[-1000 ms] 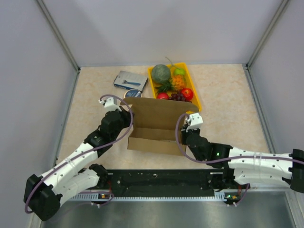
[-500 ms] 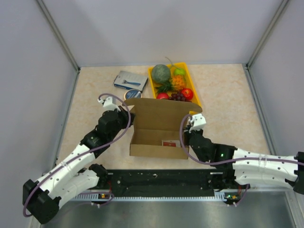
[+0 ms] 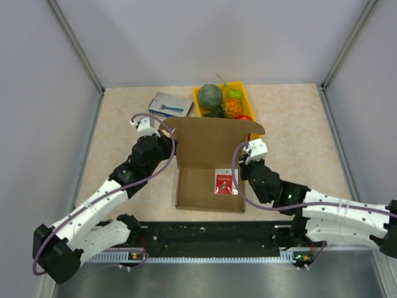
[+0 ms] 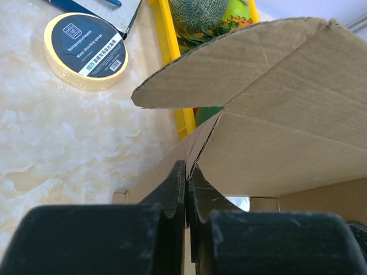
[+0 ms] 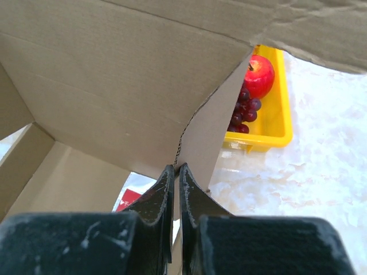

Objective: Fold the paper box

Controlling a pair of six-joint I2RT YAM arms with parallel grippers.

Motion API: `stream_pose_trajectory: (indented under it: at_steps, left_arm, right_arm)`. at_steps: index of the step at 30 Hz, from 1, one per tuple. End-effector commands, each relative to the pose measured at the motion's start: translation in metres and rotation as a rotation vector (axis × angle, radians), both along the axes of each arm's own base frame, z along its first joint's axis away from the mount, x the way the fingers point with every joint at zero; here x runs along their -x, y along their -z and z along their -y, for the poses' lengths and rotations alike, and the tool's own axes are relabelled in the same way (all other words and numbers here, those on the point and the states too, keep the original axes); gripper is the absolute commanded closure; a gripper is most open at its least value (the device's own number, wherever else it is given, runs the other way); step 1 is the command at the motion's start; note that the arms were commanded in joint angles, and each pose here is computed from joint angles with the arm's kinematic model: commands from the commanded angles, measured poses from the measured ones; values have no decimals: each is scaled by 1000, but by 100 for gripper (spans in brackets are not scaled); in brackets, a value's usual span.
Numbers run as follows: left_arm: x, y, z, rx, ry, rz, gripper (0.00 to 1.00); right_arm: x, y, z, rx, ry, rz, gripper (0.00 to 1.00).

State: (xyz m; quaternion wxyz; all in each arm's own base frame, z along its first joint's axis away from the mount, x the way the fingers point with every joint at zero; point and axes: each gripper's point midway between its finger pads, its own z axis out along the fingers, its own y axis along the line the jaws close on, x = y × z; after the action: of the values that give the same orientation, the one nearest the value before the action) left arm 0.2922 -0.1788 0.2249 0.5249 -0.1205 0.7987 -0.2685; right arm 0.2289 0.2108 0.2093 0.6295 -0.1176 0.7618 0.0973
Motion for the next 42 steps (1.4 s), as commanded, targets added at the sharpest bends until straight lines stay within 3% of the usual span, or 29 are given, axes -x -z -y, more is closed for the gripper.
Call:
stream_pose_trajectory:
  at_steps: [1,7,22,42]
  left_arm:
    - [7,-17,32,118,123,33,100]
    - [11,0,30,141,110,-6,100]
    - [28,17,26,166,88,60,100]
    - [54,57,18,191,107,17,100]
  right_arm:
    - [9,-26,-37,-110,-169,20,100]
    - [27,-8,-37,-117,-258,-36,100]
    - [46,22,-4,-69,-274,-92,100]
    - [57,47,9,-59,-258,-180,96]
